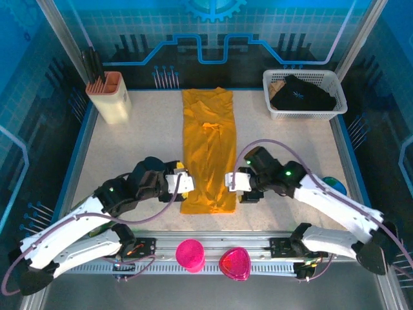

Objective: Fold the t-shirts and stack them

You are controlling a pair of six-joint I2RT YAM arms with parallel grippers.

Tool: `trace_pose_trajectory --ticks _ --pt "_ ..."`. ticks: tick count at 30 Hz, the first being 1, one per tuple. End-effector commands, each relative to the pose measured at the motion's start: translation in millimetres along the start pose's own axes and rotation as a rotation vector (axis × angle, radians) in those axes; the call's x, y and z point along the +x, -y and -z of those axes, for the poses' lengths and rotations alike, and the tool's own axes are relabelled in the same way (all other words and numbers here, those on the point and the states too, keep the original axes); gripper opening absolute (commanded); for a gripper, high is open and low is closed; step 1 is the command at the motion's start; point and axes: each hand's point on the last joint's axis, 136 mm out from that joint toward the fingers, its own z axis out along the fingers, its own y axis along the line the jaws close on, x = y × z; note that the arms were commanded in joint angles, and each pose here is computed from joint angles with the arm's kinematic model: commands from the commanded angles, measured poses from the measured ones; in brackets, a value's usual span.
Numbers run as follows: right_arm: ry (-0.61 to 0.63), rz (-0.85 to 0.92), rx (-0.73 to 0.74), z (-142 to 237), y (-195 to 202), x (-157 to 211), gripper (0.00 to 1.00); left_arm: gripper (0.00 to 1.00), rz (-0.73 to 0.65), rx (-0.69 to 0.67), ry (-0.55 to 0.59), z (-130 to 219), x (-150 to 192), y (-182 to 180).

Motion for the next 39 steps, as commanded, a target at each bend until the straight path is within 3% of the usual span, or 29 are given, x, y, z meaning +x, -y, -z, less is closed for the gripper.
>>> trace_pose_trajectory --ticks 1,3,5,10,16,22,25,29,39 --pt "-0.078 0.037 -0.124 -23 -25 10 0.69 0.76 -0.059 0.122 -0.078 -7 20 27" --pt "-0.101 0.044 -0.162 -37 -30 11 0.69 0.78 -0.058 0.137 -0.066 -15 20 31" --pt "-0.117 0.045 -0.191 -48 -34 13 0.68 0.98 -0.058 0.156 -0.037 -22 18 37" --pt "-0.128 0.04 -0.244 -70 -42 11 0.67 0.99 -0.037 0.215 0.022 -32 16 54" --pt "-0.152 0.047 -0.293 -87 -59 16 0.66 0.99 0.047 0.239 -0.002 -30 16 57" --pt "-0.188 0.057 -0.312 -102 -63 18 0.65 0.99 -0.048 0.336 -0.026 -32 27 82" --pt "-0.194 0.048 -0.309 -108 -62 19 0.64 0.99 -0.154 0.347 -0.038 -34 36 91" --pt "-0.197 0.05 -0.303 -113 -61 19 0.64 0.99 -0.194 0.339 -0.06 -41 43 91" --pt "-0.248 0.039 -0.316 -123 -61 29 0.58 0.76 -0.217 0.429 -0.191 -68 56 100"
